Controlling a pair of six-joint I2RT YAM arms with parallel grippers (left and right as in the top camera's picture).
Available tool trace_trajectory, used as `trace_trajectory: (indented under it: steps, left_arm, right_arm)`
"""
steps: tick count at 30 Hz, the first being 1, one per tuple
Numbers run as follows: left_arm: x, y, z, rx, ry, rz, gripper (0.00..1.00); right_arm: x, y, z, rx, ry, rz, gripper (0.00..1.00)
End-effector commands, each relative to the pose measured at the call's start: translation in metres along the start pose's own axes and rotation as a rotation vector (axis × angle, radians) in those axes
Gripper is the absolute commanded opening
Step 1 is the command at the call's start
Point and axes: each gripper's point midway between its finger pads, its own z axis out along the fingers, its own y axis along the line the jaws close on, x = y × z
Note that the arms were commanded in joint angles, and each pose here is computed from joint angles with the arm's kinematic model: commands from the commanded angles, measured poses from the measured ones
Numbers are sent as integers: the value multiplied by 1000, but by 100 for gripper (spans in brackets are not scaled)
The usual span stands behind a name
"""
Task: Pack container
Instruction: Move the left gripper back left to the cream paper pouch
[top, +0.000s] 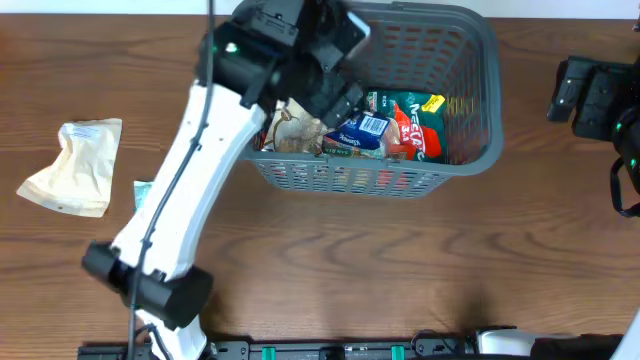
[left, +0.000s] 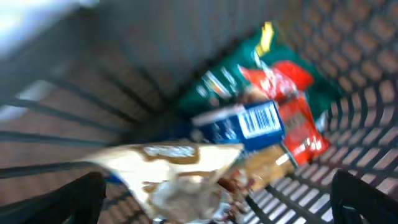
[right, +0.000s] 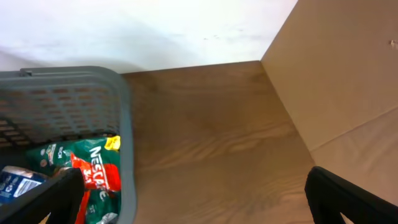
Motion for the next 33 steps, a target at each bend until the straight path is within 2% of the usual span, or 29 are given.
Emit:
trace_trajectory:
  steps: [1, 5, 9, 21, 28, 33]
  left_arm:
    - [-27, 31, -84, -231, -166, -55, 99]
    - [-24, 71, -135, -456, -228, -161, 99]
    - [3, 112, -170, -631, -224, -325, 99]
    - [171, 230, -214, -962, 72, -966, 99]
    - [245, 274, -234, -1071, 194, -1151, 100]
    - [290, 287, -241, -1101, 292, -1249, 99]
  right_arm:
    - [0, -4, 0, 18, 0, 18, 99]
    - [0, -4, 0, 18, 0, 18, 99]
    - [0, -4, 0, 18, 0, 18, 99]
    - [0, -4, 0, 18, 0, 18, 99]
    - [0, -4, 0, 18, 0, 18, 99]
    - [0, -4, 0, 18, 0, 18, 99]
